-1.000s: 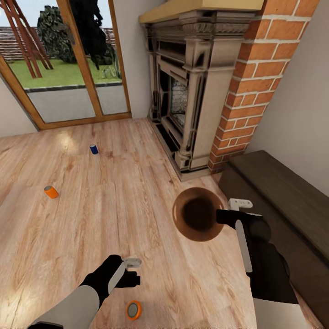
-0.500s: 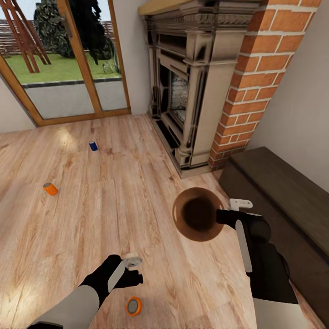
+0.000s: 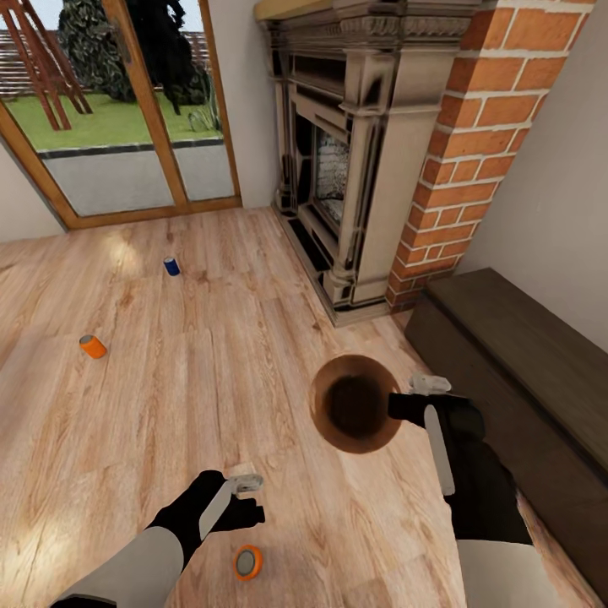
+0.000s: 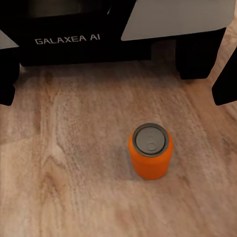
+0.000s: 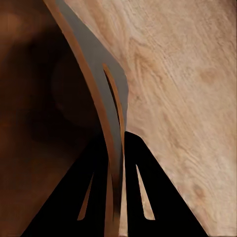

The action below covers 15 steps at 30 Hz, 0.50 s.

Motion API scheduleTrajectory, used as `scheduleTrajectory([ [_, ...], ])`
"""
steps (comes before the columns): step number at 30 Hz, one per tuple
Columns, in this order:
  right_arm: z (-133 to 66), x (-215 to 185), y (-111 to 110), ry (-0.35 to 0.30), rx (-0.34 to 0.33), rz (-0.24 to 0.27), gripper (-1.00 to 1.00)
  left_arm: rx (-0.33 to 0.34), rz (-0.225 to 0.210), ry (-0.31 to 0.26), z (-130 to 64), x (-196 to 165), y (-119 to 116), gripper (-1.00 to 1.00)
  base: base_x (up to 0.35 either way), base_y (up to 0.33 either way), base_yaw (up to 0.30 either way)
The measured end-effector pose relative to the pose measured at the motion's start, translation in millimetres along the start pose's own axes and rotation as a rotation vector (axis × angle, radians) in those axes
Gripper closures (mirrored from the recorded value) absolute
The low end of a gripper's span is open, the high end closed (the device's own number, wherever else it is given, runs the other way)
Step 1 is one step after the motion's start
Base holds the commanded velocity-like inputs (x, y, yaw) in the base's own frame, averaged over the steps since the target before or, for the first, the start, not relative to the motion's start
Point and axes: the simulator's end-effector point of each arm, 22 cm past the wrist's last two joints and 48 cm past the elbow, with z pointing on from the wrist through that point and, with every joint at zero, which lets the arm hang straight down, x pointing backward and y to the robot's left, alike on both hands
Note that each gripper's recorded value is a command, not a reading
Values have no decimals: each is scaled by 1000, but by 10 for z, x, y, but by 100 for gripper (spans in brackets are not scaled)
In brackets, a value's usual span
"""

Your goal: Put the three can of soda from the living room inside the tash can in the kitchen.

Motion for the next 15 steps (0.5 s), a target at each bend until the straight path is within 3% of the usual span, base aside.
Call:
scheduleTrajectory([
  [4, 365, 102, -83, 121, 23, 24, 100, -4, 0, -8, 4, -14, 10, -100, 0, 0, 0],
  [10, 530, -304, 16, 158, 3, 84, 100, -8, 1, -12, 4, -21, 17, -100, 0, 0, 0],
  [15, 628, -647, 42, 231, 56, 79, 100, -9, 1, -17, 4, -33, 20, -100, 0, 0, 0],
])
